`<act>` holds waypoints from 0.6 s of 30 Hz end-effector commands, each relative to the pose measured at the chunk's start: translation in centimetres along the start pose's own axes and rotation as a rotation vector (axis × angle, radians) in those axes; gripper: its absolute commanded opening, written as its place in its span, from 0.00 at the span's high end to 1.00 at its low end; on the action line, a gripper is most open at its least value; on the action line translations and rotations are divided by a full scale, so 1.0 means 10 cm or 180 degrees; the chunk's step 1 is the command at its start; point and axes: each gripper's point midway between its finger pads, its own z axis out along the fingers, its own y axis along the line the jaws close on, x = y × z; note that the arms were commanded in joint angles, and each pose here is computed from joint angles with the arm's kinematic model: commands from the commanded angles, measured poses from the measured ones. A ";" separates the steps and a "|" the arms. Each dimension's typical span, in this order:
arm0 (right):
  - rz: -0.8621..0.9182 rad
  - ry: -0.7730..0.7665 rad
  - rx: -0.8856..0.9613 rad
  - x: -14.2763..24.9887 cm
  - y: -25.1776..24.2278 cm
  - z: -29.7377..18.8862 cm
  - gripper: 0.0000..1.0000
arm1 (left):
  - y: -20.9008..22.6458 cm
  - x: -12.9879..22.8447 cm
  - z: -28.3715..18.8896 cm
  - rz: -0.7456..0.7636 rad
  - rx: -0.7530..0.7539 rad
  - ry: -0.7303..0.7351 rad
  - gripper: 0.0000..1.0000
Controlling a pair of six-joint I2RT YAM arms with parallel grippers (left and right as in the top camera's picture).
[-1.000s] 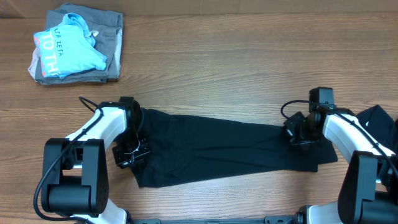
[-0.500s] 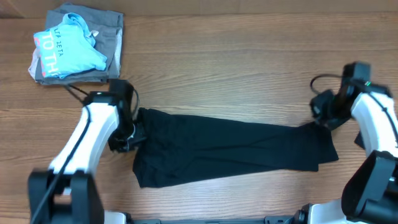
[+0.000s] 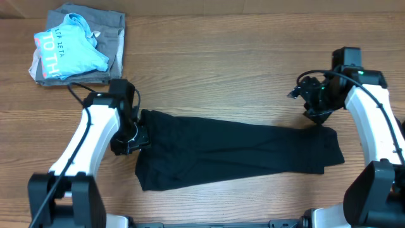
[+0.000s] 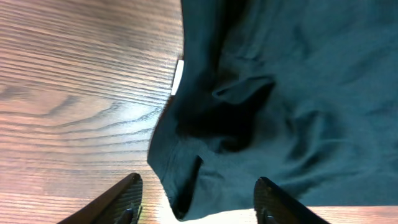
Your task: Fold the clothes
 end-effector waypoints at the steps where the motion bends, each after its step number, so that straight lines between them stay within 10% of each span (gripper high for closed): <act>1: -0.0132 -0.0043 -0.0096 0.03 0.09 0.00 0.23 | -0.05 0.06 0.13 0.0258 0.0105 0.0216 0.42; 18: -0.0162 -0.0112 -0.0145 -0.02 0.13 0.00 0.23 | -0.22 -0.21 0.21 0.0668 0.0336 -0.0071 0.44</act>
